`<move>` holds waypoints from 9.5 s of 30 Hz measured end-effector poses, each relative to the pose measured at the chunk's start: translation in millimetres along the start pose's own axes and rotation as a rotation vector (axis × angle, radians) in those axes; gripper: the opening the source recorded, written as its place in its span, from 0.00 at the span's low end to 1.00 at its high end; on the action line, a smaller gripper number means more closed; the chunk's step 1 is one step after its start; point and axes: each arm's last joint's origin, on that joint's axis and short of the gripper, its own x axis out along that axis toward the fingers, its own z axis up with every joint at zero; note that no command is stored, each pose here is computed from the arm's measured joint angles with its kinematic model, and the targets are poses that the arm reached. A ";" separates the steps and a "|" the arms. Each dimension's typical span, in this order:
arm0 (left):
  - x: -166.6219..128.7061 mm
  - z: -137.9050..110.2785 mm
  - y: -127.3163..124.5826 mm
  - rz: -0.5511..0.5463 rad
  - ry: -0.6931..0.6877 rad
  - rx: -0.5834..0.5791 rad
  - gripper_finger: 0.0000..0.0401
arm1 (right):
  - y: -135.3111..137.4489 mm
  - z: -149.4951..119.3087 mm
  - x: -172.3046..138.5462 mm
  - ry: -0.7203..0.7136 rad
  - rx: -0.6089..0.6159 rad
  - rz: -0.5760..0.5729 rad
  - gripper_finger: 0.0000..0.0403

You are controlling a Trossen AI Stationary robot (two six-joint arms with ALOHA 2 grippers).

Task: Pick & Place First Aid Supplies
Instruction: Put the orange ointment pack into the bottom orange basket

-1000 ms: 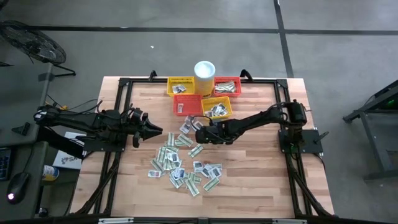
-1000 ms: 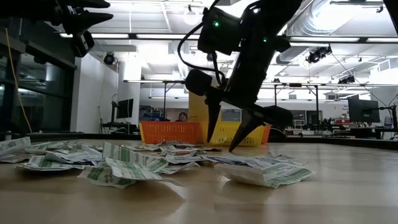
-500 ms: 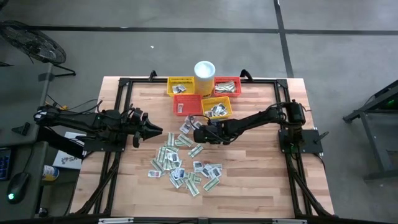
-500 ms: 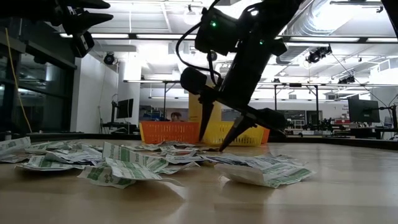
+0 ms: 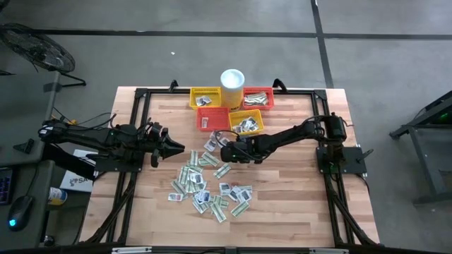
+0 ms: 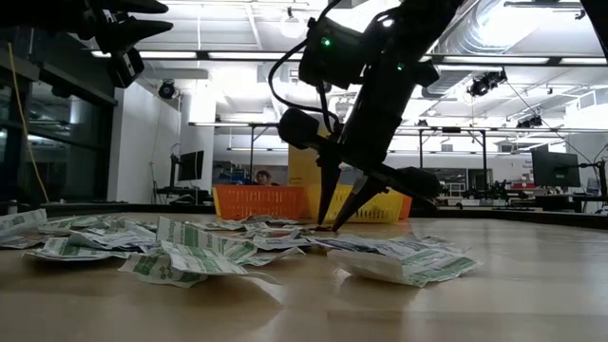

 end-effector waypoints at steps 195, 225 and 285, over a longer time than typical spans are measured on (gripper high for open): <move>69.1 1.6 6.7 0.356 -0.310 0.379 0.21 | 130.9 -5.8 -187.5 -1.028 -1.313 -0.191 0.00; 97.6 25.1 -10.3 0.471 -0.337 0.462 0.21 | 129.4 -16.3 -186.9 -0.999 -1.338 -0.149 0.00; 62.2 65.9 114.1 0.727 0.101 0.227 0.00 | 67.0 33.2 -225.7 -0.569 -1.028 -0.189 0.50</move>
